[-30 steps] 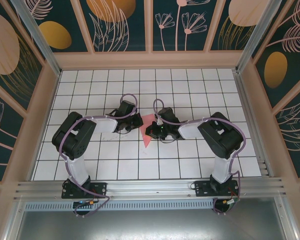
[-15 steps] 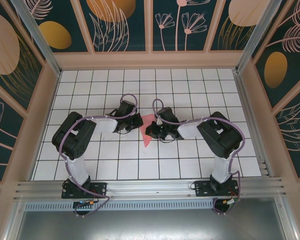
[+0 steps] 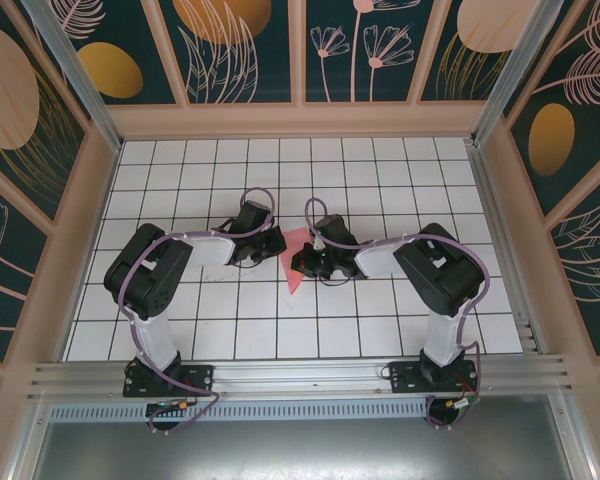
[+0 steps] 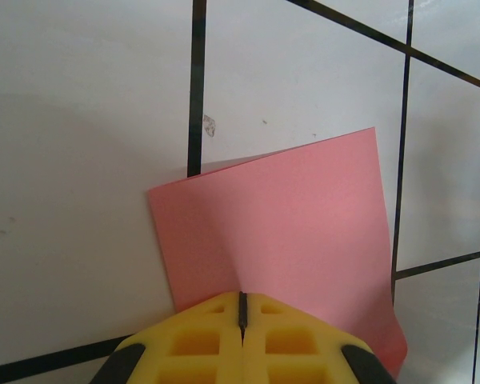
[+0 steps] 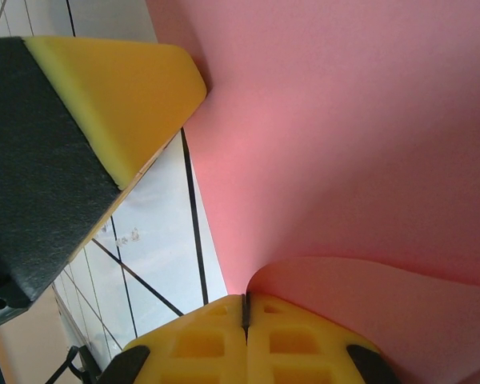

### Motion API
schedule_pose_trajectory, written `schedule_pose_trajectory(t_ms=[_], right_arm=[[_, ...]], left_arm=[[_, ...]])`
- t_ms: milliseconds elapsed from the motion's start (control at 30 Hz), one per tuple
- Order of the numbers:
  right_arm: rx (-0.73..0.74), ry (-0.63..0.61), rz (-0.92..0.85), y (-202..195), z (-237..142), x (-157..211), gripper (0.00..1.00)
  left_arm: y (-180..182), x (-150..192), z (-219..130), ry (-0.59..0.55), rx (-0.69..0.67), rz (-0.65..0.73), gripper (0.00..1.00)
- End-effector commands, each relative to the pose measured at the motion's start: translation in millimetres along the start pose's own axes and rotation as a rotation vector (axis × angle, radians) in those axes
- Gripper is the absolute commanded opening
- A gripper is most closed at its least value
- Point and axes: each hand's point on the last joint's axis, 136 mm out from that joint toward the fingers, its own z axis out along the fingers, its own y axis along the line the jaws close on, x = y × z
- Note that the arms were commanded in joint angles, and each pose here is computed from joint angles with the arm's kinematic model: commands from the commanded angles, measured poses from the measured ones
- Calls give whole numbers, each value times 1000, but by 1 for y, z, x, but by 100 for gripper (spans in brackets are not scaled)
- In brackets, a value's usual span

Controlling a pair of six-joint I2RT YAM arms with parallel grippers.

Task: Fold a paper plane with a square sheet of paper (pick it up from the middle)
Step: Fold the paper at the center of the table.

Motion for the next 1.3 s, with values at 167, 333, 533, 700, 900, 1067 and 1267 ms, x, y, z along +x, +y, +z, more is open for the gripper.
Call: schedule_pose_trajectory(t_ms=[167, 333, 533, 700, 900, 1067, 1267], right_arm=[[34, 3, -16, -9, 2, 4, 0], [44, -2, -13, -11, 1, 4, 0], [49, 5, -13, -13, 2, 6, 0], [51, 10, -12, -15, 3, 8, 0], [57, 20, -8, -17, 6, 9, 9], [62, 26, -10, -18, 6, 10, 22], [61, 33, -14, -18, 7, 11, 31]], left_arm=[[14, 18, 8, 67, -35, -3, 3], [14, 18, 8, 66, -35, -3, 3], [14, 18, 9, 67, -36, -4, 3], [14, 18, 9, 67, -33, -6, 3], [8, 13, 3, 49, -27, -6, 4], [-4, -3, -11, -10, -13, -13, 10], [-8, -22, -30, -73, -24, -13, 21]])
